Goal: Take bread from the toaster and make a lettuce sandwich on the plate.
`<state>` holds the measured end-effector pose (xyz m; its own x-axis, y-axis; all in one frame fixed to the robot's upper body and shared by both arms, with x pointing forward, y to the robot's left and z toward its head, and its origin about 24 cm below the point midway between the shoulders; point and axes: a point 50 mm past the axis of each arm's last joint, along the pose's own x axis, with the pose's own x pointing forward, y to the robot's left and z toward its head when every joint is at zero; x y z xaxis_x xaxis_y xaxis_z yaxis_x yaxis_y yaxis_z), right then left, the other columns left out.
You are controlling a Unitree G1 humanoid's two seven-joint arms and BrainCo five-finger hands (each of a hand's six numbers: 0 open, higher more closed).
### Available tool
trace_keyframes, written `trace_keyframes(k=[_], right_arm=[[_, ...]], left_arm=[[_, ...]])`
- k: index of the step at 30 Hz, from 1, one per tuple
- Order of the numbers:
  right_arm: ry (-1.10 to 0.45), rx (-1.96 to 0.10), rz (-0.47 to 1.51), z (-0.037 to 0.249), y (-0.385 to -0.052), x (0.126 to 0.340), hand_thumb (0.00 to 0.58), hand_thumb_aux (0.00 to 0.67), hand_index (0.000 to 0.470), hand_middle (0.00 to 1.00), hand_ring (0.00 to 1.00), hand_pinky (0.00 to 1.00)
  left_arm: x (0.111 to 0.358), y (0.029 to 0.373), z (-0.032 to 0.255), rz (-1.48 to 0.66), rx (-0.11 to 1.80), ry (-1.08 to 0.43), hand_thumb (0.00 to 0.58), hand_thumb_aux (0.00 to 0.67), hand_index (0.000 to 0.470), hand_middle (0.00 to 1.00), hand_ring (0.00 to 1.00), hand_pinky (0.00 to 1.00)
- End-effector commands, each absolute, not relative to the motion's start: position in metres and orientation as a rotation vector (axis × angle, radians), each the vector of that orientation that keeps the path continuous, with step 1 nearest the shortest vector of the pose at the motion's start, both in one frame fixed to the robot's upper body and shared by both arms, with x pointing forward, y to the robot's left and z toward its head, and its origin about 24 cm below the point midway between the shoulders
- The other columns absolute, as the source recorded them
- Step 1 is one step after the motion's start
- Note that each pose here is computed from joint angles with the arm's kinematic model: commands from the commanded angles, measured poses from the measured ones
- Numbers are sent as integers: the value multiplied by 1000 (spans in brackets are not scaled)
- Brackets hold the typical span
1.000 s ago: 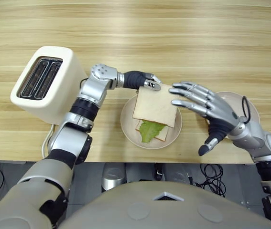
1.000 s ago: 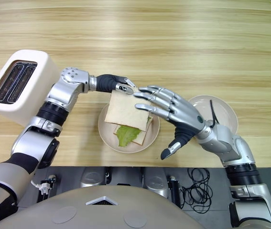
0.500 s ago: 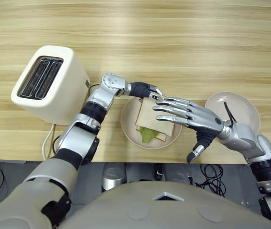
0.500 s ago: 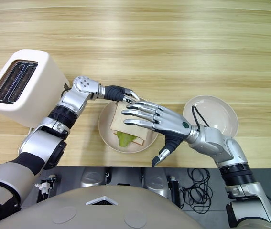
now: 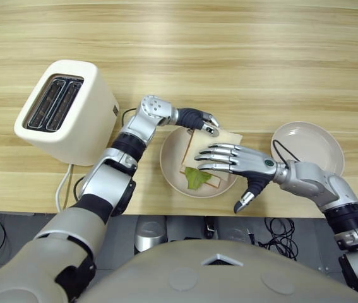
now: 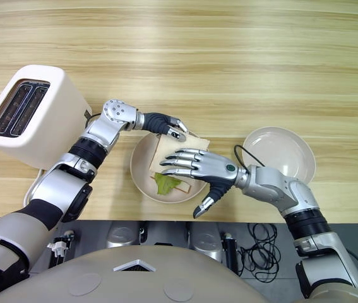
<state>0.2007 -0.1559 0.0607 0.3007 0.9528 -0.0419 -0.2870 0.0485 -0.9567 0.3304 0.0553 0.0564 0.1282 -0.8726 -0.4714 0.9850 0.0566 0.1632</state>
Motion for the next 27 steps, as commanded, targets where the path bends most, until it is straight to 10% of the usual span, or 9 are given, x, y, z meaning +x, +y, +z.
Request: trace_keyframes(k=[1, 27], right_arm=[[-751, -1120, 1160, 50, -144, 198, 0, 0, 0, 0, 0, 0], [-805, -1134, 1081, 67, -138, 203, 0, 0, 0, 0, 0, 0]], left_arm=[[330, 54, 55, -1445, 521, 279, 580, 670, 460, 1000, 1000, 1000], [319, 65, 34, -1499, 617, 381, 580, 670, 460, 1000, 1000, 1000]])
